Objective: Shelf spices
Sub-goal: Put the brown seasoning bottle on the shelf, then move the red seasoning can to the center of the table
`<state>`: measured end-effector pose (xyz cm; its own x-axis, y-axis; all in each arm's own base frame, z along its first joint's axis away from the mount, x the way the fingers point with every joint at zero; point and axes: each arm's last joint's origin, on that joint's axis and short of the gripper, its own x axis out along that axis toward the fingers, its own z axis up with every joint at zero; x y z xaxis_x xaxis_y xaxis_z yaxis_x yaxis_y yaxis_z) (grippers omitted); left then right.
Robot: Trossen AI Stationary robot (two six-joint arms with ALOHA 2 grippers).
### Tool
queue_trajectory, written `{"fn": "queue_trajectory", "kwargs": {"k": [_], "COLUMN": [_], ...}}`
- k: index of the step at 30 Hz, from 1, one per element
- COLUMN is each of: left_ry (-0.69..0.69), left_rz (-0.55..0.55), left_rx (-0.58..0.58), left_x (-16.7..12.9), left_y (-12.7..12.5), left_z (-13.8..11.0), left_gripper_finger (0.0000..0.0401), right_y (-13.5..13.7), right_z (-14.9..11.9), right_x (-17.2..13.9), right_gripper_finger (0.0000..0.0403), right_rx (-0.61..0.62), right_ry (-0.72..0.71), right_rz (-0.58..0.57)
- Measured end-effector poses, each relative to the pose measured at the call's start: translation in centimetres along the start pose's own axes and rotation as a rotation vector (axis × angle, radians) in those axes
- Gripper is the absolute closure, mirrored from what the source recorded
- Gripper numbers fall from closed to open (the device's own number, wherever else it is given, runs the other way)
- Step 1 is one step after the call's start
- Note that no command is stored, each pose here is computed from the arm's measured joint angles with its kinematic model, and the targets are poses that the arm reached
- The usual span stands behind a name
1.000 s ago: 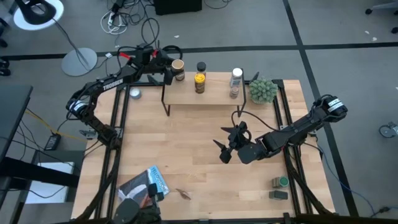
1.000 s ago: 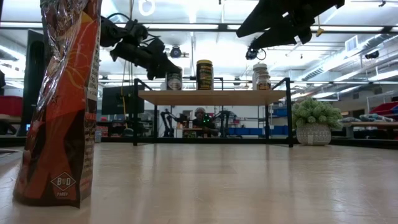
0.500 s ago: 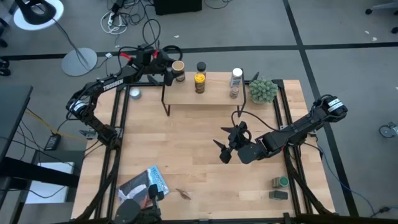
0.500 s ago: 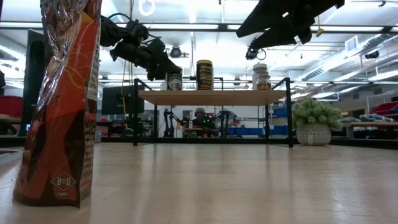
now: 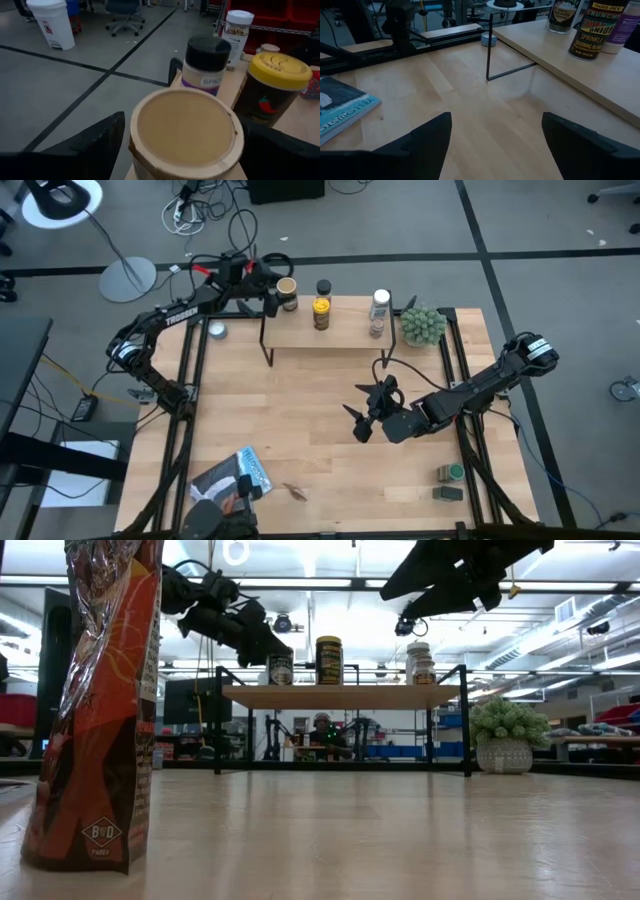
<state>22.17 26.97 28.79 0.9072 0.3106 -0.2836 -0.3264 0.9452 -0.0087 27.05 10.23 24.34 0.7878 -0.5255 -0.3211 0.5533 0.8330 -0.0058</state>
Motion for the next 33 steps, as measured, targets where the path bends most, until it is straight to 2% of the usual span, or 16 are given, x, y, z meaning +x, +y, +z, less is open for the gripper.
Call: {"fn": "queue_trajectory", "kwargs": {"k": [18,22,25,28,33], "left_ry": [-0.098,-0.123,-0.138,-0.13,-0.131], "left_rz": [0.019,0.019,0.012,-0.052,-0.239], "left_rx": [0.057,-0.005,-0.115,-0.152,-0.164], "left_x": [-0.6,-0.8,-1.0,-1.1,-1.2], "left_y": [0.4,0.4,0.4,0.3,-0.4], "left_z": [4.2,5.2,5.9,6.3,6.7], "left_gripper_finger": [0.0052,0.0052,0.0052,0.0052,0.0052], "right_y": [0.0,0.0,0.0,0.0,0.0], "right_z": [0.0,0.0,0.0,0.0,0.0], "right_x": [0.0,0.0,0.0,0.0,0.0], "right_gripper_finger": [0.0095,0.0095,0.0096,0.0096,0.0096], "right_rx": [0.003,0.002,0.001,-0.005,-0.013], "right_ry": [-0.001,0.0,0.0,0.0,-0.001], "right_rz": [0.0,0.0,0.0,0.0,0.0]}}
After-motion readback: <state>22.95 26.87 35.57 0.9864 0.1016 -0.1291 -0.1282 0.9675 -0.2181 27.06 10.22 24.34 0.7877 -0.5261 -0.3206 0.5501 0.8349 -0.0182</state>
